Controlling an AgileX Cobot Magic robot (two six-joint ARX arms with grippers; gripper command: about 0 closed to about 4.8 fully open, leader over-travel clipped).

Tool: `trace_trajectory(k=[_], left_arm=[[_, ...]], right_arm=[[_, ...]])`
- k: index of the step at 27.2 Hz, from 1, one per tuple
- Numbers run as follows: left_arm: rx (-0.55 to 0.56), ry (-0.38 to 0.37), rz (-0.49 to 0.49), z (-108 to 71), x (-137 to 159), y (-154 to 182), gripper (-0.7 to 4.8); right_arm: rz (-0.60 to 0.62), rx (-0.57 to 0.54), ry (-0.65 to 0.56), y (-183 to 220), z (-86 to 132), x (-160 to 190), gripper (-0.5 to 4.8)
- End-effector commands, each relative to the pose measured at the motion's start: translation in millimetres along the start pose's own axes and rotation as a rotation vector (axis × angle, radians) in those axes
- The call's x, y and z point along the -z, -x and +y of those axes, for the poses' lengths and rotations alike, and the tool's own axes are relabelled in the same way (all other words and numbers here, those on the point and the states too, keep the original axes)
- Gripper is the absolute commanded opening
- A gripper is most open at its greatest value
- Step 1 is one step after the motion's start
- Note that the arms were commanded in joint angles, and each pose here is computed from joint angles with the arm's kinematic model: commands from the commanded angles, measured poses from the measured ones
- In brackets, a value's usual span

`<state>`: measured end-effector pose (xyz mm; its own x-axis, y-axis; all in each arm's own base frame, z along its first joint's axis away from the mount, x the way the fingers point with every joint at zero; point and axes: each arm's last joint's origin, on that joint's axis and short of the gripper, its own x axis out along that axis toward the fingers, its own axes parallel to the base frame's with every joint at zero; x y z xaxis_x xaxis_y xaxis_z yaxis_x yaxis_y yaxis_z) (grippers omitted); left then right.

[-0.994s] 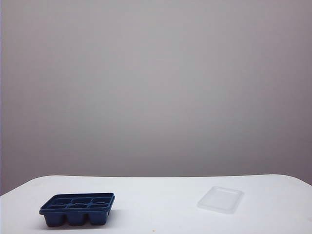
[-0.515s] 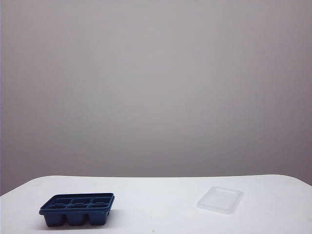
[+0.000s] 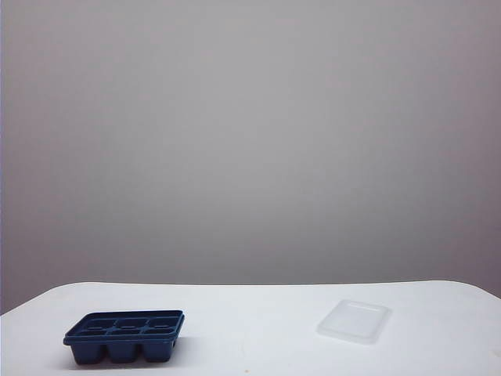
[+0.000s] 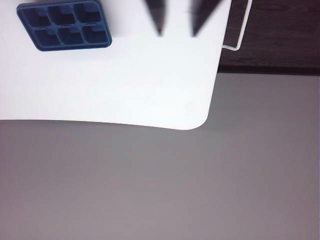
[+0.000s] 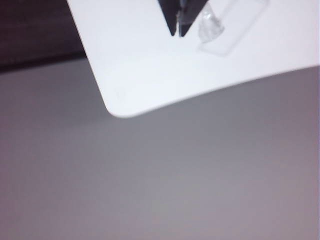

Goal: Pick up the ice cube tray, remove its lid, and then place both the tray and the lid back on the table.

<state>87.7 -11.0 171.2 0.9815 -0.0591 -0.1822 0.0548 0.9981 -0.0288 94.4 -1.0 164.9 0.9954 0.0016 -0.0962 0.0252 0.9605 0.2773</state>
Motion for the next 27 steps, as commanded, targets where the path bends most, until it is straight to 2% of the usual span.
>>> trace_trajectory(k=[1, 6, 9, 12, 16, 23, 27], left_arm=[[0.003, -0.021, -0.008, 0.0, 0, -1, 0.15], [0.056, -0.037, -0.019, -1.6, -1, 0, -0.06], [0.073, -0.033, -0.036, -2.2, -3, 0, -0.05], [0.053, -0.048, -0.038, -1.3, -3, 0, -0.05], [-0.044, -0.045, -0.007, 1.6, 0, 0, -0.05], [-0.059, -0.05, 0.077, 2.4, 20, -6, -0.06], [-0.078, -0.027, 0.072, 2.9, 20, -7, -0.05]], right_arm=[[0.009, 0.022, -0.004, -3, -3, 8, -0.1], [-0.009, -0.003, 0.0, -3, -2, 7, -0.1], [-0.045, -0.017, 0.047, -1, 1, -3, -0.1], [-0.026, -0.001, 0.046, -2, -1, 3, -0.1], [0.02, 0.044, 0.044, -4, -5, 12, -0.09], [0.055, 0.061, 0.044, -3, -6, 16, -0.09], [0.078, 0.061, 0.044, -4, -6, 18, -0.08]])
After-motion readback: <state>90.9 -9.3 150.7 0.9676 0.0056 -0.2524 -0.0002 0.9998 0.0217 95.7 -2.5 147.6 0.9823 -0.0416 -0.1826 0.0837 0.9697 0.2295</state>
